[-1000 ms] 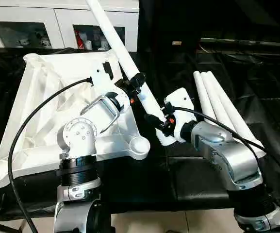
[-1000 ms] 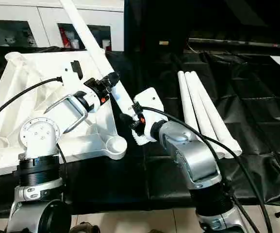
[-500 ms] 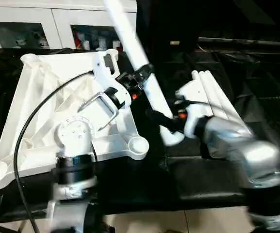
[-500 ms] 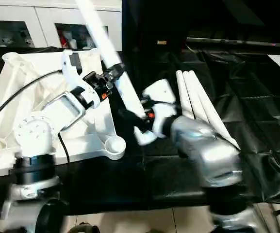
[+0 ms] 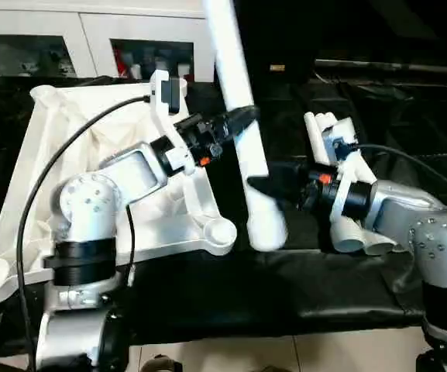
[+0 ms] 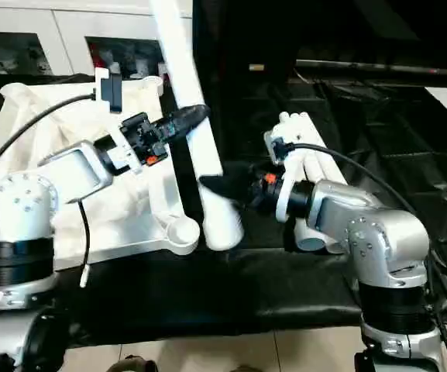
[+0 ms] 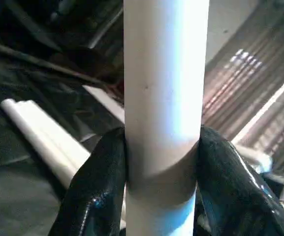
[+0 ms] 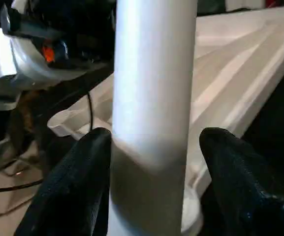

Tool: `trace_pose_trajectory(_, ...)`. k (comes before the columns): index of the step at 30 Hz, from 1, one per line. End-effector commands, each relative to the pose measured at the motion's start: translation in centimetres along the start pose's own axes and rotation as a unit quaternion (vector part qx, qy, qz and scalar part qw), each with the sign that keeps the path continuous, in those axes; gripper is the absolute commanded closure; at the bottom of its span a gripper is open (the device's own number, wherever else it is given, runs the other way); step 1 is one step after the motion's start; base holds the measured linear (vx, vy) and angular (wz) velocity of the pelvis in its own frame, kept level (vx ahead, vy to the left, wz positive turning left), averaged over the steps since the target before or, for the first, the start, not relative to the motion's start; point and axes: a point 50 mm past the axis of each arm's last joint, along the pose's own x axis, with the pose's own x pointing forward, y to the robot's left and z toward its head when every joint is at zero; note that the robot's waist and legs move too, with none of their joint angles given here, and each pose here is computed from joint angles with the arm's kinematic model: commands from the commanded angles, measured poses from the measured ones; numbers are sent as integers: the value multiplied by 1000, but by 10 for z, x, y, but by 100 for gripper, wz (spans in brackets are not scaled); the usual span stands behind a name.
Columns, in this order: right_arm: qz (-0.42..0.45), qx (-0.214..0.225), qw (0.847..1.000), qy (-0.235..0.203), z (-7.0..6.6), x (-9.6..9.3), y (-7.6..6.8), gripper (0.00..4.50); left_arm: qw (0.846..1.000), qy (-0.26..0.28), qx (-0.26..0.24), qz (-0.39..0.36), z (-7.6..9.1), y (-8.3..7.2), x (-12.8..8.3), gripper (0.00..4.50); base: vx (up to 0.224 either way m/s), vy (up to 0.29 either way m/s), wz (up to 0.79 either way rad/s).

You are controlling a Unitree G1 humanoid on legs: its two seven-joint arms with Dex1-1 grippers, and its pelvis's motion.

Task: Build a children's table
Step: Pick table leg

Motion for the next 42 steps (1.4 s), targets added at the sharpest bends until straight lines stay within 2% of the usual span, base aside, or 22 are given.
trace_pose_trajectory(1,8,9,1000,1,1,-6,1,134,999,-2,11,-42,6,-14,5,268,0,0,0)
trace_pose_trajectory(3,26,25,999,8,-4,-7,5,134,997,-6,14,-79,6,-21,4,268,0,0,0)
trace_pose_trajectory(5,28,28,999,11,-5,-7,6,165,997,-7,12,-82,6,-22,5,268,0,0,0)
trace_pose_trajectory(9,12,22,999,24,-8,-5,3,184,997,-8,16,-80,6,-20,5,268,0,0,0)
trace_pose_trajectory(10,1,20,1000,24,-8,-5,1,201,997,-8,17,-80,6,-20,6,268,0,0,0)
trace_pose_trajectory(12,-16,17,1000,18,-5,-5,-3,201,996,-9,19,-82,6,-20,6,268,0,0,0)
trace_pose_trajectory(13,-28,14,999,14,-3,-4,-5,220,997,-9,21,-78,5,-19,6,268,0,0,0)
trace_pose_trajectory(19,-41,-16,999,5,1,1,-4,248,998,-2,31,-59,1,-14,6,268,0,0,0)
trace_pose_trajectory(20,-61,-37,997,-2,4,5,-3,251,999,-4,39,11,3,-2,9,268,0,0,0)
trace_pose_trajectory(21,-75,-50,996,-4,6,8,-4,253,1000,-8,22,15,3,0,10,198,0,0,0)
trace_pose_trajectory(22,-78,-53,996,-5,6,8,-4,253,1000,-9,19,14,3,0,10,198,0,0,0)
trace_pose_trajectory(24,-115,-99,988,5,9,19,-2,258,999,-13,29,28,4,0,13,198,0,0,0)
trace_pose_trajectory(26,-137,-112,984,-6,13,30,0,259,993,-19,72,88,3,4,18,171,0,0,0)
trace_pose_trajectory(27,-145,-119,982,-10,15,33,2,259,990,-24,79,114,3,6,20,156,0,0,0)
trace_pose_trajectory(32,-188,-132,973,-28,25,45,1,260,981,-47,68,174,-1,12,27,151,0,0,0)
trace_pose_trajectory(36,-192,-150,970,-25,24,51,3,260,975,-68,44,206,-2,19,27,151,0,0,0)
trace_pose_trajectory(38,-218,-167,961,-18,22,52,0,260,965,-89,34,243,1,25,25,179,0,0,0)
trace_pose_trajectory(41,-219,-160,962,-18,19,53,-1,260,964,-102,24,244,4,26,23,189,0,0,0)
trace_pose_trajectory(42,-219,-159,963,-19,18,53,-1,260,964,-105,23,243,5,25,23,216,0,0,0)
